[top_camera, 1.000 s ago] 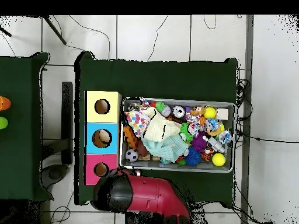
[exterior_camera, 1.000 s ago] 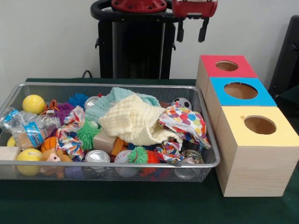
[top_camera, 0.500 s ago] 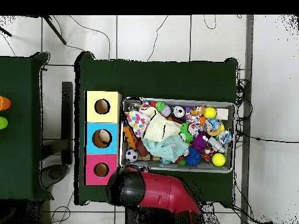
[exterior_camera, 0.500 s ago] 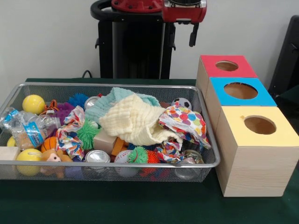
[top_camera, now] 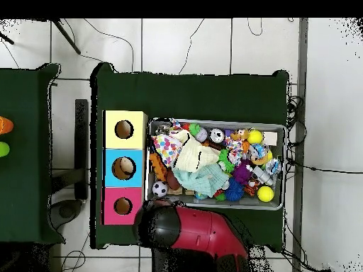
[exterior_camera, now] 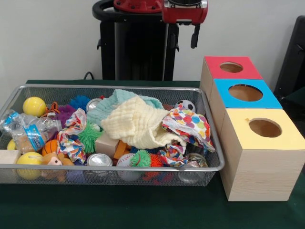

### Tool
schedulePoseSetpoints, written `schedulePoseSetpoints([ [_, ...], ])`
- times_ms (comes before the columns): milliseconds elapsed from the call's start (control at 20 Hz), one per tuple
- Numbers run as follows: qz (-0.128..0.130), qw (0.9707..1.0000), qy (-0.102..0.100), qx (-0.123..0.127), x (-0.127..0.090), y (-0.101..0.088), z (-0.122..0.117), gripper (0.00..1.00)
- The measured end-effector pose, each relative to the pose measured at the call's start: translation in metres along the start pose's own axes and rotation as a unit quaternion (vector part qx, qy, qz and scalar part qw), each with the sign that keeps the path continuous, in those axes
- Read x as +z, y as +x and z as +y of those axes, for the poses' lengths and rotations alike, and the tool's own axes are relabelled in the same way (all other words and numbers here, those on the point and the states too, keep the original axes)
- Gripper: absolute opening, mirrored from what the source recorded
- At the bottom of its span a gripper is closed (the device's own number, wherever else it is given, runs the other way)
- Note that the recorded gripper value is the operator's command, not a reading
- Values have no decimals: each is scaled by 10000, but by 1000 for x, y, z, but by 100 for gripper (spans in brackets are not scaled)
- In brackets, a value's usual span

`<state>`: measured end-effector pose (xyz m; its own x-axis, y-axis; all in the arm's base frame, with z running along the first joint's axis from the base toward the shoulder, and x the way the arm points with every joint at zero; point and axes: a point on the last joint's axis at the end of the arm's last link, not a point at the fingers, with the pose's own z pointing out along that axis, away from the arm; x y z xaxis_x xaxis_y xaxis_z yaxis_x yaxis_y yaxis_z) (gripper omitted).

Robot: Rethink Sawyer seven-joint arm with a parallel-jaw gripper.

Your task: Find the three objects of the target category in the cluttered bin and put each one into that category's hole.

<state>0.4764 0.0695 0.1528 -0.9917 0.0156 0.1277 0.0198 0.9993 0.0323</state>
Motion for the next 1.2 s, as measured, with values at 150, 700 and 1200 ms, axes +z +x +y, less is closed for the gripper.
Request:
schedulePoseSetpoints([
  [150,77,10000,-31,-11,-2,-1,1,100],
  [700,209,9997,-114,111,-14,-29,-23,100],
  [1200,172,9995,-71,241,3,-57,-75,100],
])
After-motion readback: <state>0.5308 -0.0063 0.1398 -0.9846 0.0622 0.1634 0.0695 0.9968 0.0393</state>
